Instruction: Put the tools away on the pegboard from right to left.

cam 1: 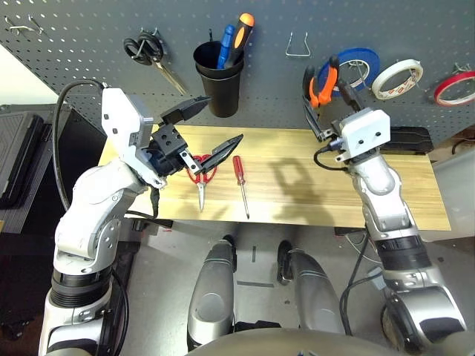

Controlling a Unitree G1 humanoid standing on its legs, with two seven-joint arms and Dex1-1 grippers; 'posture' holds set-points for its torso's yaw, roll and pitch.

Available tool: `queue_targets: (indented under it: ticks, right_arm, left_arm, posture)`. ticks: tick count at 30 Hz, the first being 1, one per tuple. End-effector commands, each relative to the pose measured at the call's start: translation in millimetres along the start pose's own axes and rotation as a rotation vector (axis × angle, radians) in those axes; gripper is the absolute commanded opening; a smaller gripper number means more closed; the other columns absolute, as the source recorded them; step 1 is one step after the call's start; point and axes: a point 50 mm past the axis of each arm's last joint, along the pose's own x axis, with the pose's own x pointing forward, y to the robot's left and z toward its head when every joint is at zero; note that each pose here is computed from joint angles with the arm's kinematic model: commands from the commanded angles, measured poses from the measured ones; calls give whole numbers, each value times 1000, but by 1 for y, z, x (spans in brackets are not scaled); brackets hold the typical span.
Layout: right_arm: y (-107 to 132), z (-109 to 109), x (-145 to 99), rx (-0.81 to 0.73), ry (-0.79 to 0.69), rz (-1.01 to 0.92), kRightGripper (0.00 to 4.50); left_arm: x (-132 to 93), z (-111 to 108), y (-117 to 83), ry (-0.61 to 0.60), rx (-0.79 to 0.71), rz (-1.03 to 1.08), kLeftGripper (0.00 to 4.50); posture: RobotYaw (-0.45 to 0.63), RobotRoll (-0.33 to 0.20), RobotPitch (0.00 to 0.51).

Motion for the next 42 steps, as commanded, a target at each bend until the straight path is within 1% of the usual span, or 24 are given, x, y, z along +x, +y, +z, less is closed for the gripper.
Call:
queue_targets:
  ticks: [1, 5, 10, 15, 23, 28, 31, 38, 40, 41, 42]
  right_arm:
    - [0, 16, 10, 2, -68, -16, 2924]
    - [0, 28, 24, 11, -129, -22, 2924]
    - [-3, 38, 43, 7, -182, -53, 2924]
    - [-7, 38, 58, 6, -202, -87, 2924]
    - [-8, 25, 84, 50, -176, -152, 2924]
    - [-5, 15, 94, 65, -142, -160, 2924]
    - [-2, 2, 94, 87, -81, -157, 2924]
    - [8, -22, 84, 135, 51, -130, 2924]
    - [9, -23, 81, 135, 48, -131, 3664]
    - [8, -23, 79, 136, 43, -136, 3885]
    - [6, -22, 76, 132, 26, -154, 4197]
  left_arm:
    - [1, -4, -3, 3, -18, -25, 4500]
    - [0, -9, -4, 15, -21, -27, 4500]
    - [0, -12, -5, 22, -22, -25, 4500]
    - [-1, -13, -6, 27, -24, -24, 4500]
    - [-1, -13, -6, 35, -18, -23, 4500]
    - [-1, -12, -7, 37, -15, -20, 4500]
    - [-1, -12, -7, 40, -14, -17, 4500]
    - [-3, -13, -8, 53, -15, -11, 4500]
    - [-3, -13, -9, 56, -16, -11, 4500]
    - [-3, -13, -9, 56, -17, -11, 4500]
    - [-3, -13, -9, 58, -17, -11, 4500]
  posture:
    - [319, 0, 276]
    - [324, 0, 271]
    - [330, 0, 265]
    - [336, 0, 260]
    - [350, 0, 256]
    - [360, 0, 260]
    - [369, 0, 266]
    - [378, 0, 275]
    - [377, 0, 278]
    - [377, 0, 278]
    - [377, 0, 279]
